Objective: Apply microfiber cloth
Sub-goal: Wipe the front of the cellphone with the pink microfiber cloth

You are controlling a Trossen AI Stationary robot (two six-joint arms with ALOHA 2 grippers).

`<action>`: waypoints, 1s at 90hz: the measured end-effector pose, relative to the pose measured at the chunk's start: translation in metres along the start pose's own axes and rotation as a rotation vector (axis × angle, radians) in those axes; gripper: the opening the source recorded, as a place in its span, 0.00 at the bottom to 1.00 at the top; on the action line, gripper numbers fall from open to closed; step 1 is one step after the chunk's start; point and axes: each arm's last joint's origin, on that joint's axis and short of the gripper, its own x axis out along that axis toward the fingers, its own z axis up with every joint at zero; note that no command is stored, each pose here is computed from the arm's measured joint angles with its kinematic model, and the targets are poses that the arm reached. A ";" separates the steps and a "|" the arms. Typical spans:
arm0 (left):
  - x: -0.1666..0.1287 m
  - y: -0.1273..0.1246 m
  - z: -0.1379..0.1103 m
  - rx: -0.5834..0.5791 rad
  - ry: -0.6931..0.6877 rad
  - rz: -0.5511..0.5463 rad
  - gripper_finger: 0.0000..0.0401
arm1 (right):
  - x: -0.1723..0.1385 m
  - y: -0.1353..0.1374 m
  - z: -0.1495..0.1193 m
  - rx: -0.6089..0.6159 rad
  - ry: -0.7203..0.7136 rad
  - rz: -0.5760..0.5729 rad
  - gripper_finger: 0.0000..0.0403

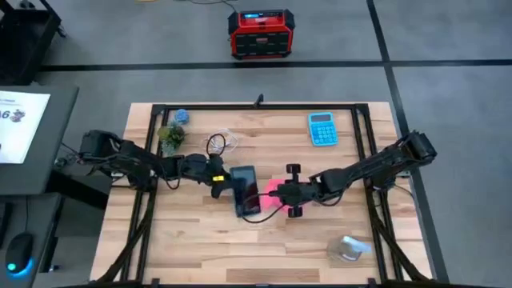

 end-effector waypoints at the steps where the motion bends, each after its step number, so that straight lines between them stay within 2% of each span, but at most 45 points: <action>1: 0.000 0.001 0.000 -0.002 0.003 0.005 0.42 | 0.000 0.000 0.000 0.000 0.000 0.001 0.00; 28: -0.004 0.023 -0.011 -0.070 0.143 0.198 0.42 | -0.002 0.005 0.000 -0.001 -0.001 0.031 0.00; 47: -0.007 0.030 -0.006 -0.084 0.129 0.232 0.42 | -0.002 0.004 0.000 0.007 -0.001 0.031 0.00; 68: -0.023 0.026 0.005 -0.089 0.098 0.256 0.42 | -0.001 0.004 0.001 0.012 -0.013 0.025 0.00; 78: -0.030 0.020 0.007 -0.081 0.092 0.251 0.42 | -0.002 0.003 0.012 0.030 -0.126 -0.018 0.00; 90: -0.031 0.000 0.001 0.004 0.113 0.162 0.42 | -0.005 -0.006 0.039 0.092 -0.385 -0.025 0.00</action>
